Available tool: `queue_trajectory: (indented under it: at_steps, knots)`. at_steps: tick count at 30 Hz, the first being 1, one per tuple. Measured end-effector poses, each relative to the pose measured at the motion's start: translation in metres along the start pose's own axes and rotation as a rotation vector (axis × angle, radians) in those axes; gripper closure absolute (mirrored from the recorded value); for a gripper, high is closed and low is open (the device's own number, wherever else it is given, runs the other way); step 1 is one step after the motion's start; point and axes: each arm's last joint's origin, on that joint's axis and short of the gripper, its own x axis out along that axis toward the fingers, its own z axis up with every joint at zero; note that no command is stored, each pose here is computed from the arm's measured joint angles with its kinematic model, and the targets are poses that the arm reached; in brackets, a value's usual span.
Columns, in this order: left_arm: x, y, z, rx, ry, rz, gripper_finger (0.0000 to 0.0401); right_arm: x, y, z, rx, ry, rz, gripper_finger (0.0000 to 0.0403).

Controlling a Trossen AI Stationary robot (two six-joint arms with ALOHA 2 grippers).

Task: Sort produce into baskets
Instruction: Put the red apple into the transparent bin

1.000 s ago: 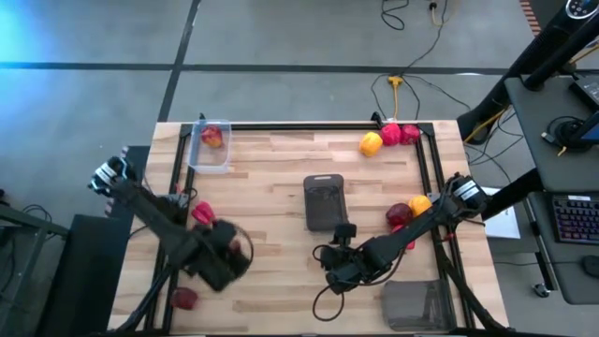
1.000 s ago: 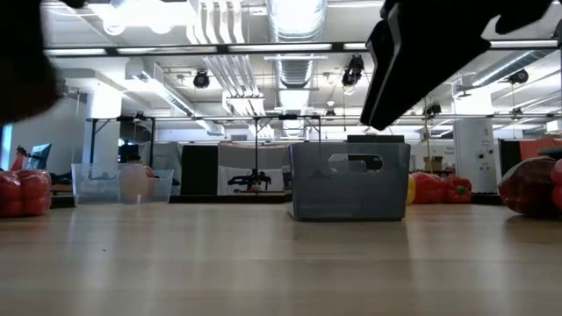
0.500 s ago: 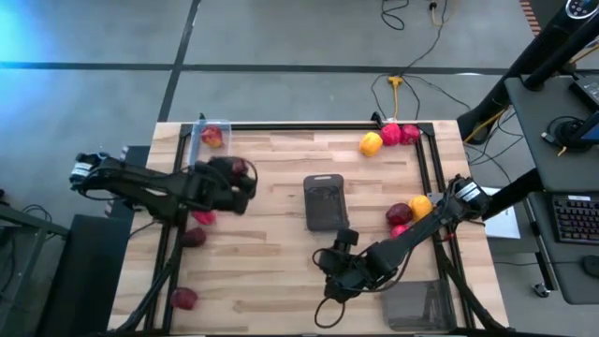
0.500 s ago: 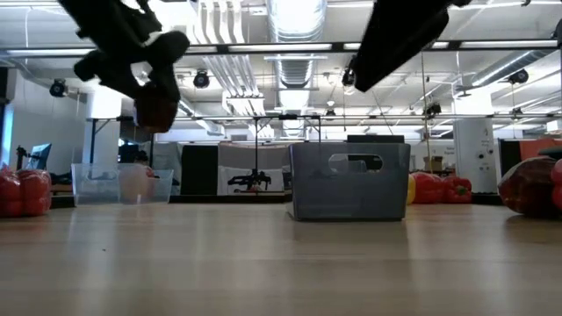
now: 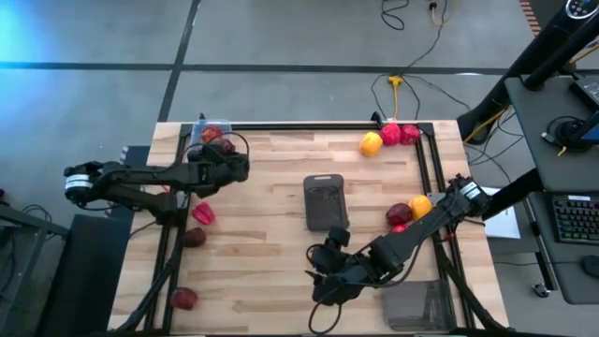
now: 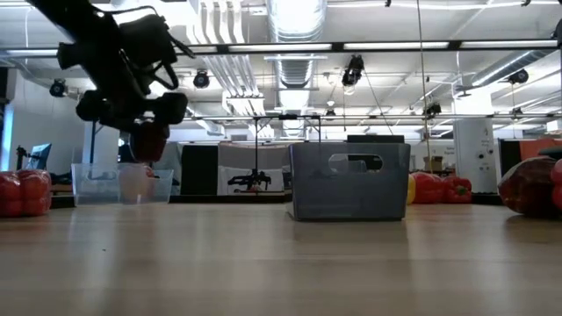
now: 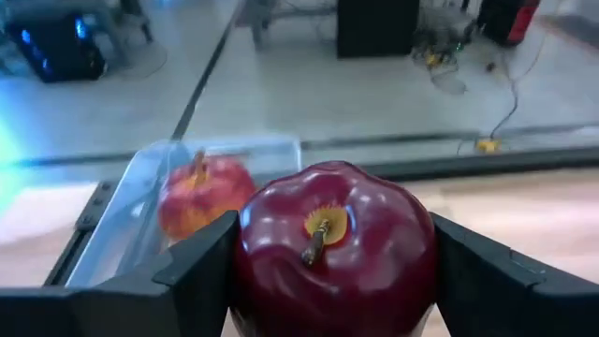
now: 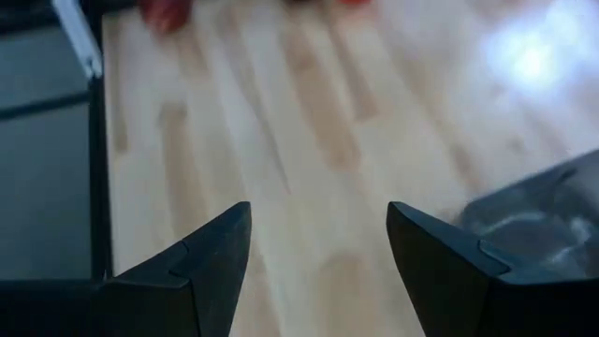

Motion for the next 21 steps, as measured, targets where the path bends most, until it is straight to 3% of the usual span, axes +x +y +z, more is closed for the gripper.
queue_trajectory:
  at_steps: [4,8,21]
  knots:
    - [0.01,0.004,0.006,0.034,-0.053,0.06,0.0124,-0.001,-0.008,0.015,-0.091,-0.072,-0.079,0.0159]
    - [0.021,0.013,0.009,0.063,-0.048,0.142,0.0124,0.006,-0.019,0.024,-0.138,-0.055,-0.082,0.016]
    - [0.057,0.034,-0.024,-0.137,0.088,0.275,0.0118,0.024,-0.047,0.041,-0.169,0.021,-0.029,0.0149]
